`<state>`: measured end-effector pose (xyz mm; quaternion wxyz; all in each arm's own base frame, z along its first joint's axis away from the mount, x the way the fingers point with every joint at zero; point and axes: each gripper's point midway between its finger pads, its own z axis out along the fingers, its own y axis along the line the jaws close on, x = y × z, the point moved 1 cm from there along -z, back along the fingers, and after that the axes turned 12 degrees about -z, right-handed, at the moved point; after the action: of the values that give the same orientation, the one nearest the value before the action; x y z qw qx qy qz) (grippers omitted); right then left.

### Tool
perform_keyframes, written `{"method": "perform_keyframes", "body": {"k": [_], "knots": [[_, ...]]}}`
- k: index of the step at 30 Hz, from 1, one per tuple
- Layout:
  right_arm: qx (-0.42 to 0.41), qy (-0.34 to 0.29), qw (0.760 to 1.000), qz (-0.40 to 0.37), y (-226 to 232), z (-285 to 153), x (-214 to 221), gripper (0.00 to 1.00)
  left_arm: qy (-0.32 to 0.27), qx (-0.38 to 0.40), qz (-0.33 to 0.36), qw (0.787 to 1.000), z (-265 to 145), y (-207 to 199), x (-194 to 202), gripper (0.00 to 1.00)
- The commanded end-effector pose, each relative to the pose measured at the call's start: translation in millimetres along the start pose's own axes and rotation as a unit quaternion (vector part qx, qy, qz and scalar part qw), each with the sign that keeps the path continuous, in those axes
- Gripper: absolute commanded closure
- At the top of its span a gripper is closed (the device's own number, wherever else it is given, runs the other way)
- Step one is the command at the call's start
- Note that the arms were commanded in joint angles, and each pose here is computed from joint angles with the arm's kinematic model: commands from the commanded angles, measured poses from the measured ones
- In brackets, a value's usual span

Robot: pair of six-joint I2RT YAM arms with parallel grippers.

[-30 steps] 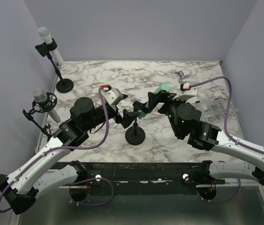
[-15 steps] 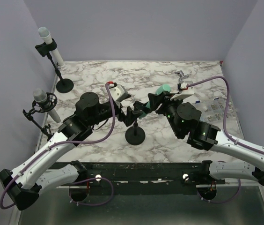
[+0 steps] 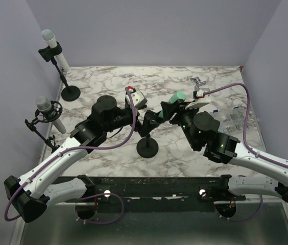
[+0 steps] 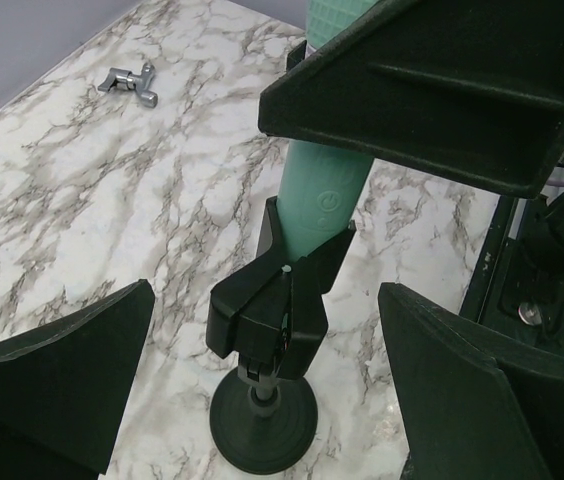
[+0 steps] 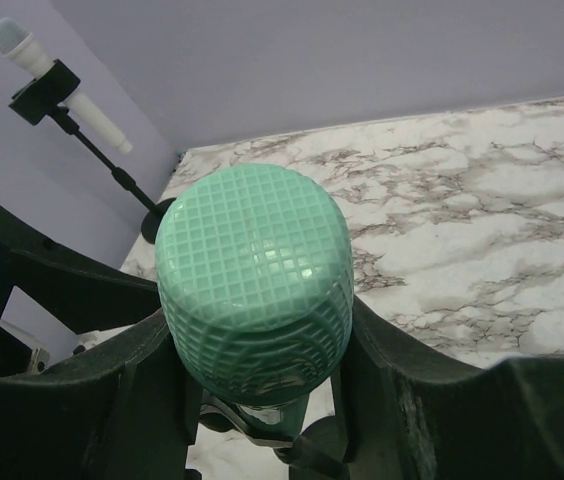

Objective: Remove the microphone from the stand

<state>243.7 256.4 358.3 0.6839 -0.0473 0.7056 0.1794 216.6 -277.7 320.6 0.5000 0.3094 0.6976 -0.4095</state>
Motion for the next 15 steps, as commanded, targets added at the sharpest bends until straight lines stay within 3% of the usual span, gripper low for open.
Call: {"method": "perform_keyframes", "body": {"k": [1,8,10,13,15], "knots": [[-0.012,-0.006,1.000,0.005,1.1,-1.3,-2.6,0.77,-0.002,-0.001,0.003,1.000,1.5,0.4,-8.7,0.05],[-0.013,-0.006,1.000,0.001,2.3,-0.2,-3.7,0.77,0.000,-0.013,0.006,1.000,2.5,4.6,-7.9,0.29],[-0.014,-0.008,1.000,0.000,2.1,-0.5,-5.8,0.77,0.004,-0.015,0.006,1.000,2.9,5.8,-6.7,0.46],[-0.013,-0.010,1.000,-0.003,1.1,-1.0,-7.5,0.79,0.009,-0.015,0.008,1.000,4.0,6.3,-5.4,0.86],[-0.011,-0.012,1.000,-0.004,-0.3,-1.9,-9.3,0.80,0.013,-0.023,0.007,1.000,5.2,9.7,-3.9,1.00]]}}
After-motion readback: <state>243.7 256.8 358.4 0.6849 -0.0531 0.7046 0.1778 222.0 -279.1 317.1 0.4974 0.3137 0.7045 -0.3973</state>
